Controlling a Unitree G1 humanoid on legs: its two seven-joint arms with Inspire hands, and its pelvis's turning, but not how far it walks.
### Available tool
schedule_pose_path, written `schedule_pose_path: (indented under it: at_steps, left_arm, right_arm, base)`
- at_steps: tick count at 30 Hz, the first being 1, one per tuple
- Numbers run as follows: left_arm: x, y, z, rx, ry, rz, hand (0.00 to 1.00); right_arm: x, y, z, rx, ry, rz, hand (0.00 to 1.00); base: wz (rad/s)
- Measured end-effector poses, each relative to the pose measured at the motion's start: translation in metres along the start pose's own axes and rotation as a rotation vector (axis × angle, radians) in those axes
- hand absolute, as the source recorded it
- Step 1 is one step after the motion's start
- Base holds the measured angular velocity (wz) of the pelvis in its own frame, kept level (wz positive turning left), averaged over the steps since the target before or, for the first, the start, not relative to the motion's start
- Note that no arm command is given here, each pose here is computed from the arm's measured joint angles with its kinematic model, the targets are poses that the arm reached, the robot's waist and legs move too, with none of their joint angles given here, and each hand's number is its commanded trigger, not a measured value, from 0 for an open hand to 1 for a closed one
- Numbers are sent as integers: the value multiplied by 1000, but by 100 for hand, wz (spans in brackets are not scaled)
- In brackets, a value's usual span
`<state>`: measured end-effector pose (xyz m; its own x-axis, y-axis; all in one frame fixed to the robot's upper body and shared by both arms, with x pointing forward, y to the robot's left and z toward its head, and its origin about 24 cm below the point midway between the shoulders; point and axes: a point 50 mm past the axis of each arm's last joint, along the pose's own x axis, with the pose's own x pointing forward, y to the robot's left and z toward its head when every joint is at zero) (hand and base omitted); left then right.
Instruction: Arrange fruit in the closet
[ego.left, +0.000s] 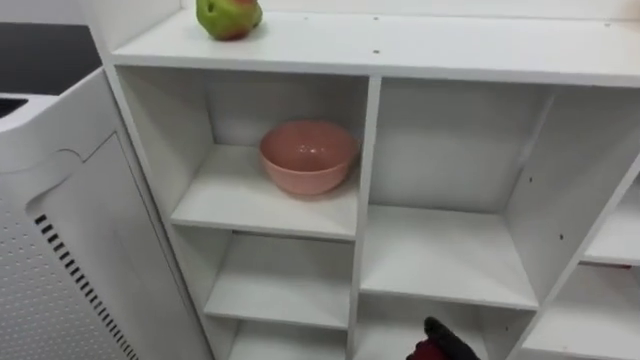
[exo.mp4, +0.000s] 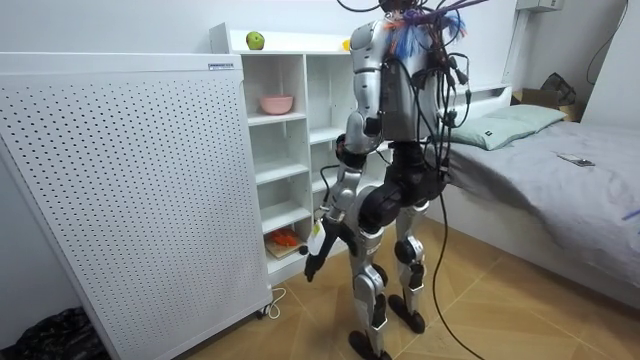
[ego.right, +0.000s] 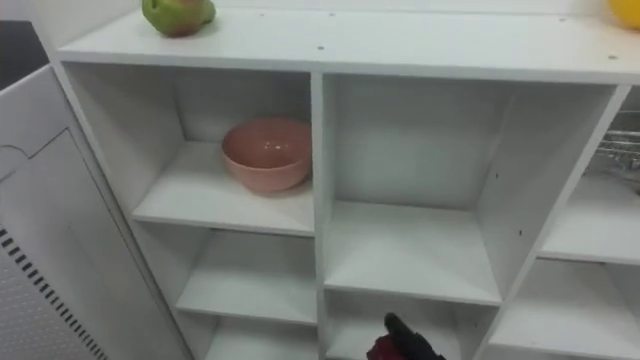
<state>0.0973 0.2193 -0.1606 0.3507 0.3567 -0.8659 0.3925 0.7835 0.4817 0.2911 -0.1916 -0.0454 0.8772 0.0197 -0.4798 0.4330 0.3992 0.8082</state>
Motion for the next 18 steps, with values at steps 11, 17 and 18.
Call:
schedule_pose_path:
  at_steps: [11,17,18]
  left_arm:
    - [0,-3,5,-53,7,-25,0]
    - [-1,-5,14,-27,-30,-34,0]
    - [-1,-5,16,-25,-36,-32,0]
  right_arm:
    - [10,0,26,268,-87,-68,100]
    - [16,30,51,312,-143,18,100]
    - [16,35,57,333,-160,34,100]
  base:
    - [2]
    - [-1]
    - [-4]
